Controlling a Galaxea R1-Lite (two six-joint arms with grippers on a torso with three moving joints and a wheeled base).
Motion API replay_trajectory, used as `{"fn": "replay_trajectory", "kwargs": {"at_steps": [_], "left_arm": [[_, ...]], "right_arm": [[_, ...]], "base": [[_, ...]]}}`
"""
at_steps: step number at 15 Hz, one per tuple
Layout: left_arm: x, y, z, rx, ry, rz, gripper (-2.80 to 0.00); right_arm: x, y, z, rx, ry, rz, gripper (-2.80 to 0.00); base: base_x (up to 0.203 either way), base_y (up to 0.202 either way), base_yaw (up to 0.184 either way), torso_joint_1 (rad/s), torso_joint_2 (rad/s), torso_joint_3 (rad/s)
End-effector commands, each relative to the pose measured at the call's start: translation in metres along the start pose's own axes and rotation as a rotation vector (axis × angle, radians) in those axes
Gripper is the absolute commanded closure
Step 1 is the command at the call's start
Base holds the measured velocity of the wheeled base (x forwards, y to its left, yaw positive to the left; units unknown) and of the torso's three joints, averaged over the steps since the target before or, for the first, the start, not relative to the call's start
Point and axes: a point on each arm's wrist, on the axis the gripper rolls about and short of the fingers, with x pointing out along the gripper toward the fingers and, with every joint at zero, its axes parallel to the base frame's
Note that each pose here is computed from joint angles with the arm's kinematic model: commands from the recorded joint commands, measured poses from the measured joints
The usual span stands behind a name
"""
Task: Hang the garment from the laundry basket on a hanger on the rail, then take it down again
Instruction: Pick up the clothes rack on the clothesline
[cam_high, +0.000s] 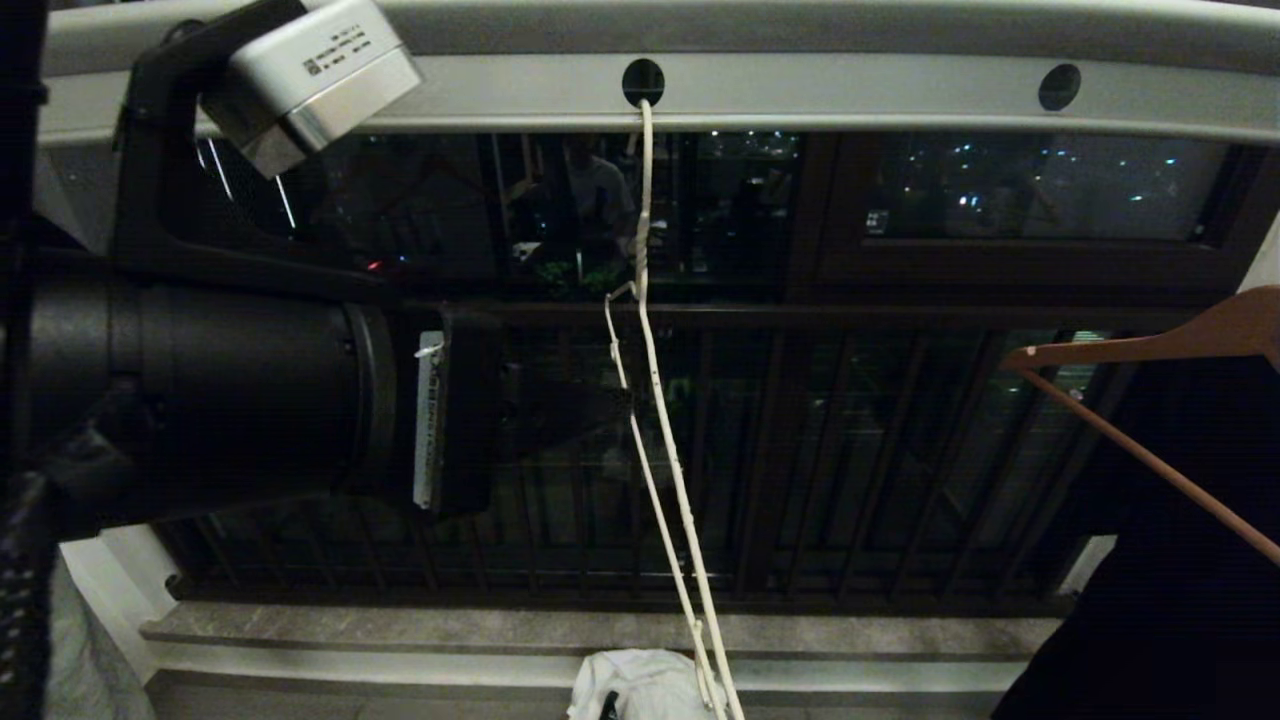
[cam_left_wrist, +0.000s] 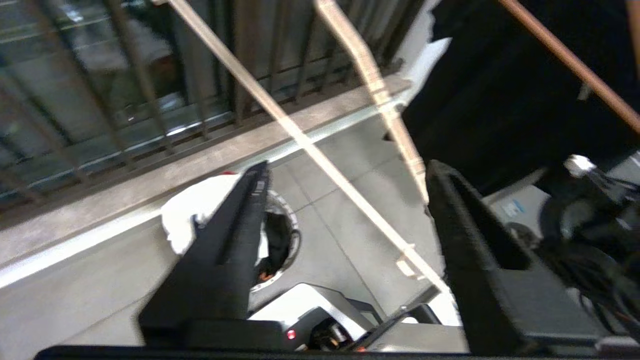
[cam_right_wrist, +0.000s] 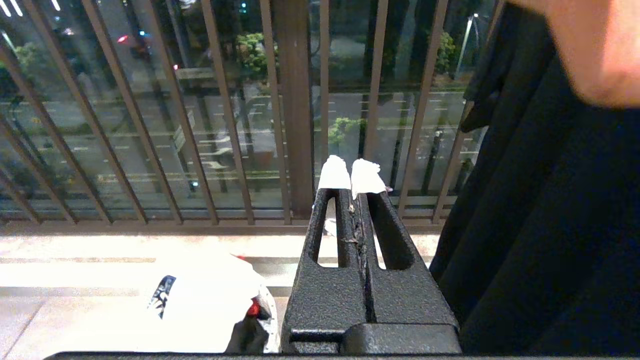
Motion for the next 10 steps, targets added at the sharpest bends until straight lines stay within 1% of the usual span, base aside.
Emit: {"fn": "replay_trajectory", "kwargs": {"at_steps": [1, 4, 6, 7, 9, 10], "left_arm": [[0.017, -0.008, -0.001, 0.013, 0.029, -0.004, -2.80], [0.035, -0.017, 0.010, 0.015, 0.018, 0.000, -2.80], [0.054, -0.022, 0.011, 0.023, 0.035, 0.025, -2.80], [0.066, -0.024, 0.009, 0.029, 0.042, 0.059, -2.80], [0.087, -0.028, 0.002, 0.051, 0.048, 0.168, -2.80], [0.093, -0.029, -0.002, 0.063, 0.052, 0.208, -2.80]], "right_arm": [[0.000, 0.000, 0.000, 0.000, 0.001, 0.000, 0.00], [0.000, 0.000, 0.000, 0.000, 0.001, 0.000, 0.00], [0.000, 0.000, 0.000, 0.000, 0.001, 0.000, 0.00], [0.000, 0.000, 0.000, 0.000, 0.001, 0.000, 0.00], [0.000, 0.000, 0.000, 0.000, 0.001, 0.000, 0.00], [0.000, 0.000, 0.000, 0.000, 0.001, 0.000, 0.00]], "base": [[0.000, 0.000, 0.000, 0.000, 0.00, 0.000], [0.000, 0.000, 0.000, 0.000, 0.00, 0.000], [0.000, 0.000, 0.000, 0.000, 0.00, 0.000], [0.000, 0.000, 0.000, 0.000, 0.00, 0.000], [0.000, 0.000, 0.000, 0.000, 0.00, 0.000], [0.000, 0.000, 0.000, 0.000, 0.00, 0.000]]}}
